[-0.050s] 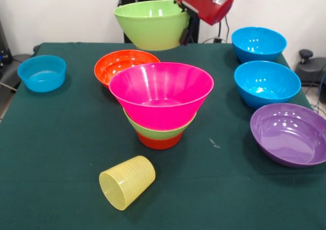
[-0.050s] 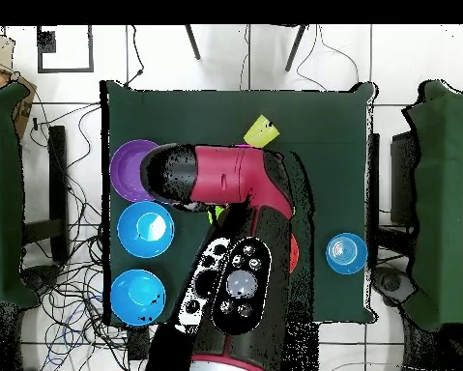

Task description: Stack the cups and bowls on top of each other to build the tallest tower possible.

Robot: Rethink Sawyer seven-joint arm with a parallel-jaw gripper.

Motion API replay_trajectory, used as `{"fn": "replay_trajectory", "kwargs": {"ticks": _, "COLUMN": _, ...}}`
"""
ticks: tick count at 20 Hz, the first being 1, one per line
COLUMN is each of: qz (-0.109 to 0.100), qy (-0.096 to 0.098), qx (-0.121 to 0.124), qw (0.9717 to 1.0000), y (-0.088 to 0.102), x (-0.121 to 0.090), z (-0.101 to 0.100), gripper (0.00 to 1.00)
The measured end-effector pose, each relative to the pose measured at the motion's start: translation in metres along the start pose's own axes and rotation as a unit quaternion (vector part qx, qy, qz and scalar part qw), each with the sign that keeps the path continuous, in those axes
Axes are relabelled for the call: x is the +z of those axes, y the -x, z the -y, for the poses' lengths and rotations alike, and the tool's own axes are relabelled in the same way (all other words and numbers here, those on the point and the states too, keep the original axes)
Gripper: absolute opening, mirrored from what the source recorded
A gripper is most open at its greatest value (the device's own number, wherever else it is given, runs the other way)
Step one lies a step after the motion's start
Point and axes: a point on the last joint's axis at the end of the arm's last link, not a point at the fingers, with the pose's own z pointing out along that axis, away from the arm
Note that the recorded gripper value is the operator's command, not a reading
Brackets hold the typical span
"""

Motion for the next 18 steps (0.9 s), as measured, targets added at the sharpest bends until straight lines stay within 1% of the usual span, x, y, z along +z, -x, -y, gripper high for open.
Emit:
{"fn": "replay_trajectory", "kwargs": {"ticks": 7, "qz": -0.003, "qy": -0.001, "qx": -0.007, "qw": 1.0000, "y": 0.000, "x": 0.011, "z": -0.010, "gripper": 0.00}}
{"fn": "replay_trajectory", "kwargs": {"ticks": 18, "qz": -0.006, "qy": 0.000, "qx": -0.010, "qw": 0.9999, "y": -0.002, "x": 0.014, "z": -0.014, "gripper": 0.00}}
